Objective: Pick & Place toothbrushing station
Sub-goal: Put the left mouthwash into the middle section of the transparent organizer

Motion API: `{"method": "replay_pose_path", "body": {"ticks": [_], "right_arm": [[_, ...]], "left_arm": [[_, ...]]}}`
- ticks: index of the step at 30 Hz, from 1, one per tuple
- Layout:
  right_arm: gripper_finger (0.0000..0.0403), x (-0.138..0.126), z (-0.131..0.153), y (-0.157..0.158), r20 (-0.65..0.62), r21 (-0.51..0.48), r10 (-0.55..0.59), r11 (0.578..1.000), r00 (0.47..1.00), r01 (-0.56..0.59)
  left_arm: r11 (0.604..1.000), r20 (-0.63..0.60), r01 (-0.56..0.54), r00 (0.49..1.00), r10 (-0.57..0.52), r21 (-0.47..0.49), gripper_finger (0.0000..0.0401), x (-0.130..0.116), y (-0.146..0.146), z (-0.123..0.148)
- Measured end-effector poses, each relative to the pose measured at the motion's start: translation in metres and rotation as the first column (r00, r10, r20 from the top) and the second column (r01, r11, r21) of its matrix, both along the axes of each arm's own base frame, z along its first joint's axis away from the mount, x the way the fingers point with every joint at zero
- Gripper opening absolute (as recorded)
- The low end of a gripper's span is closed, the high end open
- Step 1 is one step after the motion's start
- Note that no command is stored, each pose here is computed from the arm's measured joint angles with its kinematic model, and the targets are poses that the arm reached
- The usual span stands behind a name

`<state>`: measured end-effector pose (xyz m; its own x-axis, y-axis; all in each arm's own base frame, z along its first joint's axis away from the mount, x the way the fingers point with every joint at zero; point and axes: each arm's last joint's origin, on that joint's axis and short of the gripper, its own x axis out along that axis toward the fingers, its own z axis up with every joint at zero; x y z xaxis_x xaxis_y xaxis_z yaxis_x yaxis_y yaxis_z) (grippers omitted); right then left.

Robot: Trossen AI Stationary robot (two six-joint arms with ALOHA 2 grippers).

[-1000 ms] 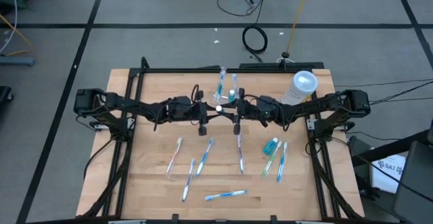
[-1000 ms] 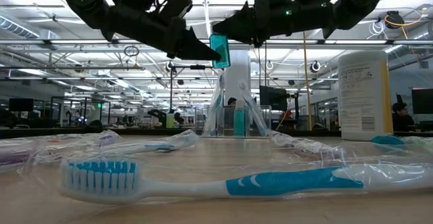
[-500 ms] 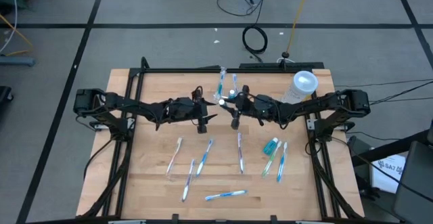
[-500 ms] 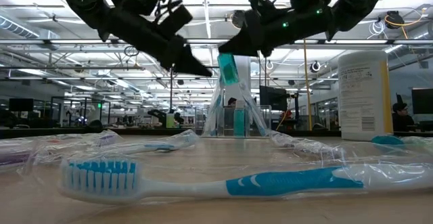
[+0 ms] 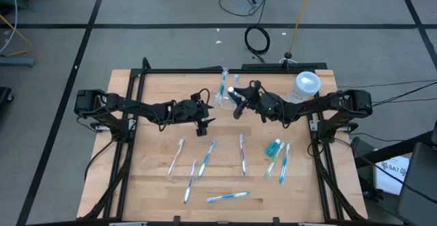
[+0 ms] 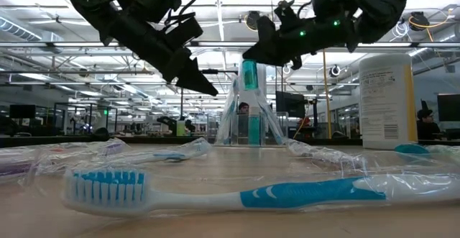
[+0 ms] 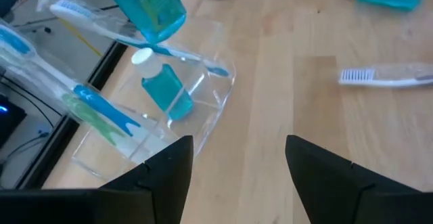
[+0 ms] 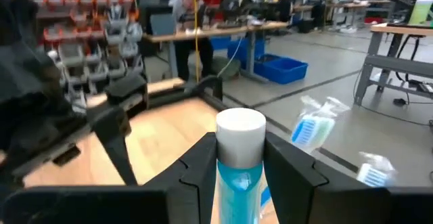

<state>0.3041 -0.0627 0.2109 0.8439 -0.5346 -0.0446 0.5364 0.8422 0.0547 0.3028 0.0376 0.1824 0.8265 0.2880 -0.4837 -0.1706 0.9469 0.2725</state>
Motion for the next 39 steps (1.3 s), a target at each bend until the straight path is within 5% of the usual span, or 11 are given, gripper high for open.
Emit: {"method": "replay_pose_path", "body": {"ticks": [6,14,39], "right_arm": [[0.01,0.015,-0.013,-0.004,0.075,-0.018,-0.007,1.0,0.997,0.008],[0.01,0.032,-0.04,-0.016,0.032,0.009,-0.166,0.986,0.986,0.165],[0.01,0.031,-0.054,-0.018,-0.035,0.094,-0.233,0.967,0.972,0.235]], "left_arm": [[1.0,0.008,-0.002,1.0,0.002,-0.002,0.0239,0.0,0.0,0.001],[1.0,0.007,-0.002,1.0,0.003,-0.007,0.0239,0.0,0.0,0.0],[0.997,0.033,0.043,0.999,-0.041,-0.06,0.0239,0.001,-0.002,0.001]]}}
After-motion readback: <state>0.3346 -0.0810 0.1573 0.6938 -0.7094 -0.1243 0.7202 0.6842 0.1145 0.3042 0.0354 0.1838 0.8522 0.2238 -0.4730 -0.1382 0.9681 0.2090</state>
